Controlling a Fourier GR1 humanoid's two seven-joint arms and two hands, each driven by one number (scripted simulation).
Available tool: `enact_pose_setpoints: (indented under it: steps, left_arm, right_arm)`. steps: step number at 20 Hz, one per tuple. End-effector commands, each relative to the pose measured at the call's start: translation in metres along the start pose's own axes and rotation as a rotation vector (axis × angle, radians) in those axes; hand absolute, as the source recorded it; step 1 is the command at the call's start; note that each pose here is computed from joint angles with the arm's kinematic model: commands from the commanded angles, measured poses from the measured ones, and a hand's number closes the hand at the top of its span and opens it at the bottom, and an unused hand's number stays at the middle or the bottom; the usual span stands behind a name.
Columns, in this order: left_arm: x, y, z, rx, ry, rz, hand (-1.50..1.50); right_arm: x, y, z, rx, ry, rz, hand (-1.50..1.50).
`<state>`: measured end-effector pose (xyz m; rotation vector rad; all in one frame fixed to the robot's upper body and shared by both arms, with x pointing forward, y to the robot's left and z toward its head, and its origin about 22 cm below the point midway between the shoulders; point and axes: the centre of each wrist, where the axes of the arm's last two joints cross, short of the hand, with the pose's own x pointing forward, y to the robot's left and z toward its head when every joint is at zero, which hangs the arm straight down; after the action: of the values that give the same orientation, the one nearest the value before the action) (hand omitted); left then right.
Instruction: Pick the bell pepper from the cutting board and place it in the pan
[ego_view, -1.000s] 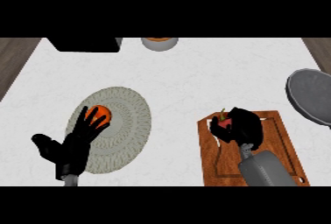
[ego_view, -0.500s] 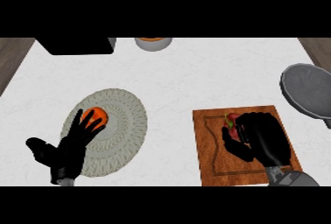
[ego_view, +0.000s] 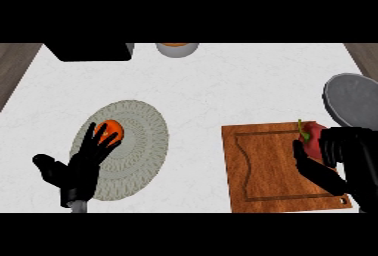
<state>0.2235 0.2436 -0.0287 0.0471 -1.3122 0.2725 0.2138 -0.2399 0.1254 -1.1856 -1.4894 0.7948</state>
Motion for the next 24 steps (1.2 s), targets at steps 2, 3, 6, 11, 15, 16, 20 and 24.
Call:
enact_pose_setpoints:
  steps: [2, 3, 6, 11, 15, 16, 20, 24]
  left_arm:
    - [-0.019, 0.001, -0.006, 0.001, 0.082, -0.007, 0.0]
    - [-0.011, 0.005, -0.01, 0.04, 0.078, -0.018, 0.0]
    - [-0.016, 0.022, -0.005, 0.02, 0.083, -0.033, 0.0]
    - [-0.03, 0.004, 0.004, 0.014, 0.054, -0.044, 0.0]
    - [-0.011, 0.0, -0.007, 0.006, 0.048, -0.025, 0.0]
    - [-0.02, 0.004, 0.002, -0.001, 0.079, -0.03, 0.0]
    - [-0.008, -0.007, -0.008, -0.025, 0.073, -0.029, 0.0]
    - [-0.018, -0.014, -0.007, -0.018, 0.081, -0.011, 0.0]
  right_arm:
    - [-0.016, -0.014, -0.026, -0.024, 0.077, -0.076, 1.5]
    - [-0.019, -0.026, -0.02, -0.056, 0.079, -0.106, 1.5]
    - [-0.05, -0.018, -0.058, -0.061, 0.113, -0.139, 1.5]
    - [-0.096, -0.013, -0.091, -0.129, 0.161, -0.073, 1.5]
    - [-0.132, 0.006, -0.112, -0.136, 0.18, -0.042, 1.5]
    - [-0.138, 0.003, -0.118, -0.149, 0.178, -0.035, 1.5]
    - [-0.169, 0.009, -0.141, -0.14, 0.22, 0.002, 1.5]
    - [-0.199, 0.0, -0.149, -0.151, 0.224, -0.068, 1.5]
